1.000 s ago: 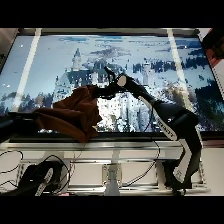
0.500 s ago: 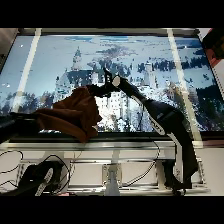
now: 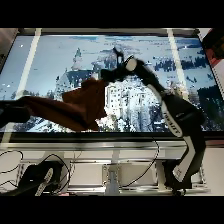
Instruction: Fold the clothes and pants, and hang the long-sleeved shirts on hangers.
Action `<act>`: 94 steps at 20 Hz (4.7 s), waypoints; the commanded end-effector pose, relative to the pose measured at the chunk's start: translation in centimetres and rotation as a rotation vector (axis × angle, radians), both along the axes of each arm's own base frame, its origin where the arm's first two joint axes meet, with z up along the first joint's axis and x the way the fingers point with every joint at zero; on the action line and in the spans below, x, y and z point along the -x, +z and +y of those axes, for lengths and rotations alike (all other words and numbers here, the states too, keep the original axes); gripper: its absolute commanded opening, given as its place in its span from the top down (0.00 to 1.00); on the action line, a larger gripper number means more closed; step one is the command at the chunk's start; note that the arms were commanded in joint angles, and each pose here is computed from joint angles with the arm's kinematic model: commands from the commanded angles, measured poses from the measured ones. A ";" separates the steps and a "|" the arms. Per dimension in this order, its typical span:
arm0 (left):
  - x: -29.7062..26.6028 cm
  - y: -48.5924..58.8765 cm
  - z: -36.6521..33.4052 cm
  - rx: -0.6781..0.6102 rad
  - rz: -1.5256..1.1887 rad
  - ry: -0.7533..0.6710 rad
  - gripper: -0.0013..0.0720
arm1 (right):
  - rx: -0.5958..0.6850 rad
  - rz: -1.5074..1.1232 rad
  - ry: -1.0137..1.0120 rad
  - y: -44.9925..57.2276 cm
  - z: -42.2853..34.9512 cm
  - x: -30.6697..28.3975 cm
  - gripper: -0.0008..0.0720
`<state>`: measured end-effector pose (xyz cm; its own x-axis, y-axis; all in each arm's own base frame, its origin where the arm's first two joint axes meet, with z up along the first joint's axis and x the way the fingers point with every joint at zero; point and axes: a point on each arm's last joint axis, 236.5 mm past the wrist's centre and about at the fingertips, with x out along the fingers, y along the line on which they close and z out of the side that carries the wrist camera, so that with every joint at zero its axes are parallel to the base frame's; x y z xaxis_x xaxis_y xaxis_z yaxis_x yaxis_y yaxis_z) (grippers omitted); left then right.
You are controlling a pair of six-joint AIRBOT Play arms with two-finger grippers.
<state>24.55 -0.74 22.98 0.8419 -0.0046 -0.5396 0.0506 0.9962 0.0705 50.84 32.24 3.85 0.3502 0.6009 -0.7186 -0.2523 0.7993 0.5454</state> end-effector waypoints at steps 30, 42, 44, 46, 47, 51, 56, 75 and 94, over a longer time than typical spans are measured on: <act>-20.1 -7.4 -3.5 -0.025 -0.125 -0.057 0.95 | 0.042 -0.239 -0.331 9.0 -23.2 11.8 0.96; -27.7 -14.5 -7.7 0.009 -0.219 -0.159 0.15 | 0.090 -0.378 -0.512 -1.5 -21.6 1.1 0.14; -27.6 -13.9 -7.0 0.008 -0.226 -0.146 0.13 | 0.121 -0.364 -0.517 -1.1 -23.9 1.1 0.14; -26.8 -13.3 -5.3 -0.004 -0.194 -0.109 0.13 | 0.157 -0.308 -0.546 -1.0 -28.1 1.7 0.14; -25.8 -13.5 -3.8 -0.015 -0.145 -0.075 0.14 | 0.174 -0.260 -0.567 -1.1 -30.7 2.5 0.14; -19.7 -16.0 3.1 -0.004 0.149 0.130 0.29 | 0.231 0.031 -0.566 -4.7 -39.3 9.0 0.27; -15.4 -19.5 2.5 0.150 0.384 0.063 0.29 | 0.104 0.317 -0.212 -9.7 -35.5 16.1 0.30; -8.2 -21.6 0.2 0.588 0.694 -0.017 0.29 | -0.203 0.389 -0.097 -15.1 -26.5 13.7 0.38; -5.5 -24.7 0.1 0.789 0.693 -0.025 0.29 | -0.208 0.357 -0.103 -16.0 -27.1 13.1 0.45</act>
